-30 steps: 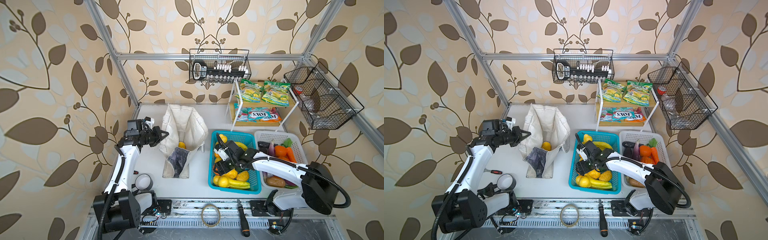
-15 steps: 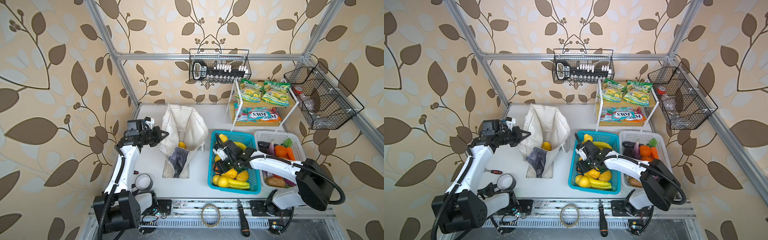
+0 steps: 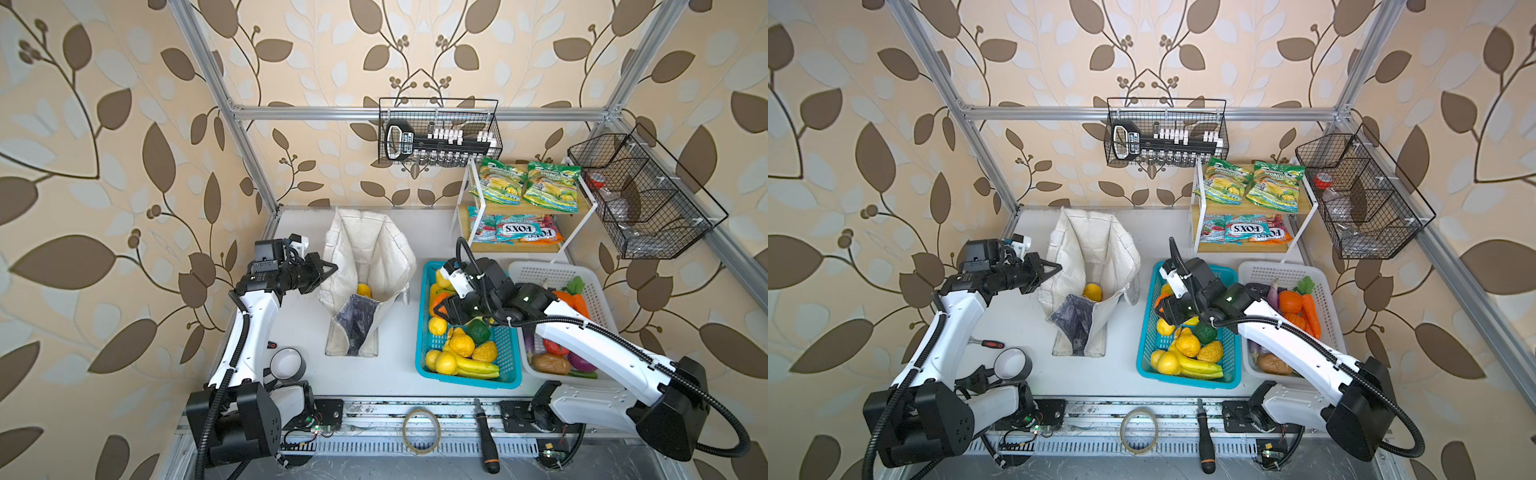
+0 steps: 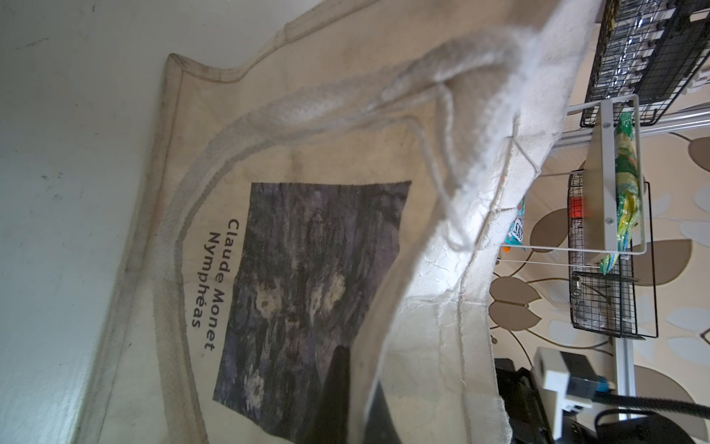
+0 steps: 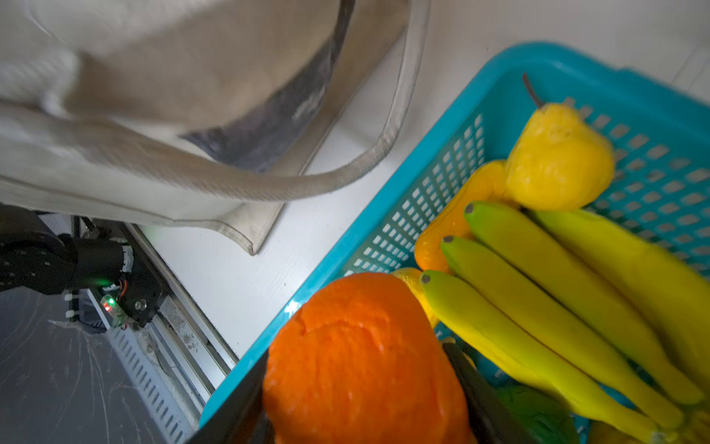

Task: Place the food into the grocery bag and tie it
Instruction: 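Grasp an orange from the teal basket with the right gripper, then carry the orange into the tote bag and open the right gripper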

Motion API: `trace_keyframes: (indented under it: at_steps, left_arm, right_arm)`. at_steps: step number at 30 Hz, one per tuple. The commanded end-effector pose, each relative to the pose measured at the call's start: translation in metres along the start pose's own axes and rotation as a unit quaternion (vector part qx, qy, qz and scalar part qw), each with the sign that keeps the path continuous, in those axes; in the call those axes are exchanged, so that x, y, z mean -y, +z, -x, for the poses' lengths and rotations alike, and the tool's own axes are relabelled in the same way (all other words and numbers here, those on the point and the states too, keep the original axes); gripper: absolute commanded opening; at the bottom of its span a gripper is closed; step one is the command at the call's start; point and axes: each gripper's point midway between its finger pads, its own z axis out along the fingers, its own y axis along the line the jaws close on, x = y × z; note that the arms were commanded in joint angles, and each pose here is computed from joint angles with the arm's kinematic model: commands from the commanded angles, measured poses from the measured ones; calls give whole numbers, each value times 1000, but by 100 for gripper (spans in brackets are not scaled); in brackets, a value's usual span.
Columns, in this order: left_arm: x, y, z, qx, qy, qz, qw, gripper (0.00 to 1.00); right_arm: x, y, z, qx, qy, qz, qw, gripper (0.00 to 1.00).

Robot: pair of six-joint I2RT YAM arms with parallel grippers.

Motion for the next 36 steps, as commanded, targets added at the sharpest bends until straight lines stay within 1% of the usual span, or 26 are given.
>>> trace_keyframes:
  at_steps: [1,4,7,10,12,15,18,21,24,27,30,32,34,36]
  left_arm:
    - [7,-4,-3,-1,7,-19,1000,0]
    - [8,-3,-3,-2,6,-21,1000,0]
    - [8,-3,-1,-2,4,-20,1000,0]
    - [9,-2,2,-3,2,-24,1000,0]
    - [12,-1,3,-4,1,-28,1000,0]
    - [14,-1,6,-3,0,-31,1000,0]
    - [16,0,7,-6,-4,-41,999,0]
    - [23,4,6,-17,-12,-69,997,0]
    - [24,4,9,-19,-12,-69,997,0]
    - [29,0,13,-11,-3,-68,998,0]
    - [29,-4,17,-1,-6,-65,998,0]
    - [25,-4,21,6,-21,-62,998,0]
    - [21,-3,25,9,-44,-73,996,0]
    - [20,-3,27,11,-53,-83,995,0]
  right_arm:
    - [-6,-28,41,43,-18,-9,999,54]
    - [-26,-42,87,86,-29,8,996,54]
    - [-52,-42,119,103,-50,23,993,54]
    - [-75,-26,138,95,-67,41,992,54]
    - [-90,-6,148,85,-78,51,992,54]
    - [-107,24,153,59,-86,74,992,53]
    - [-121,57,152,36,-99,88,991,53]
    - [-133,85,146,17,-106,106,989,53]
    - [-134,114,136,-7,-103,110,989,52]
    - [-127,135,124,-34,-109,89,989,52]
    - [-119,156,104,-61,-105,77,990,53]
    - [-113,167,92,-73,-94,66,991,53]
    - [-105,180,78,-89,-72,49,992,53]
    - [-100,192,66,-103,-56,38,992,53]
